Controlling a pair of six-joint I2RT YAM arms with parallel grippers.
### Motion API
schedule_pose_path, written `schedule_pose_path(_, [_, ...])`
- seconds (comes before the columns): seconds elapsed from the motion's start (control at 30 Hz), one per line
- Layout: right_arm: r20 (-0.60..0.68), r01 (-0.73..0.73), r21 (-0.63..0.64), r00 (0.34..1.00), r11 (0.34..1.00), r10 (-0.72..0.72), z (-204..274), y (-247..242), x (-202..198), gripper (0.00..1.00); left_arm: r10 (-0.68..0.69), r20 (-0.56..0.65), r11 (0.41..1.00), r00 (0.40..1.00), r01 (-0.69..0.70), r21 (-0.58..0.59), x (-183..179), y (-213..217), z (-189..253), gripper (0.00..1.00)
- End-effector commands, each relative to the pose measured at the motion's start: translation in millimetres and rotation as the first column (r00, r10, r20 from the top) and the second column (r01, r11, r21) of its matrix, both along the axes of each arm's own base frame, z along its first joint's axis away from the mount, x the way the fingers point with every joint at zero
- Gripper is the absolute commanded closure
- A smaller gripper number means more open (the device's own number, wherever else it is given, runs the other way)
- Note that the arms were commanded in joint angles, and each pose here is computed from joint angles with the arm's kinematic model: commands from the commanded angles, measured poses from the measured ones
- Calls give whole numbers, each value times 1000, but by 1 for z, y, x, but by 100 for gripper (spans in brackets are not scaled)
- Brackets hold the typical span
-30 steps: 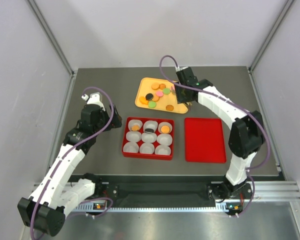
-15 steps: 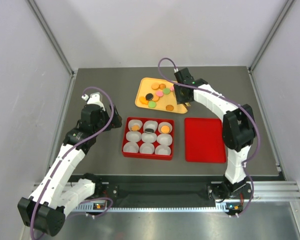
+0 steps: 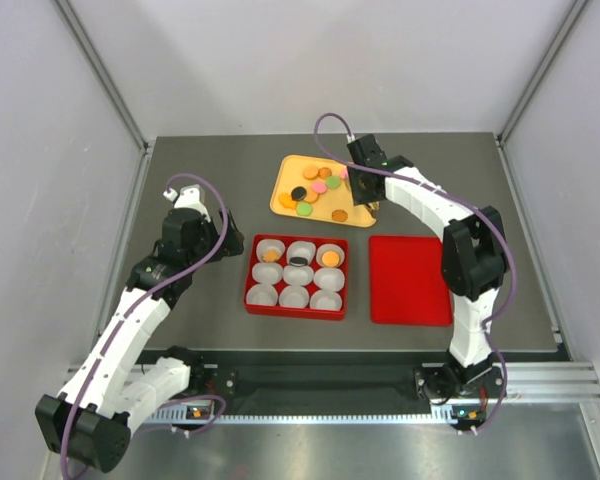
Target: Pack the cookies
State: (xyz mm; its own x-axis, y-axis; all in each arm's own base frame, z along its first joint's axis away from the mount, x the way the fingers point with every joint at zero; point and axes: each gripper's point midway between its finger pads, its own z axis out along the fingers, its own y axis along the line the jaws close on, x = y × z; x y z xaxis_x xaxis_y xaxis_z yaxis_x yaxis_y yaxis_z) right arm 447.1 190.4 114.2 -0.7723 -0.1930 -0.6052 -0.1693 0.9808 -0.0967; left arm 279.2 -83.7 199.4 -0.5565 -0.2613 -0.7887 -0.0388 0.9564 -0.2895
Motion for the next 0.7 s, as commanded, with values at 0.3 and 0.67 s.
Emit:
schedule_pose_path(0.3, [108,22,76,994,997,-30,56,-14,-17,68,0,35,1000,999,0,5,6,1,5,3])
schedule_pose_path(0.67, [127,-27,156,992,987,7,76,-22,-63,69,-5,41,1000,999,5,-2,5,0,7,3])
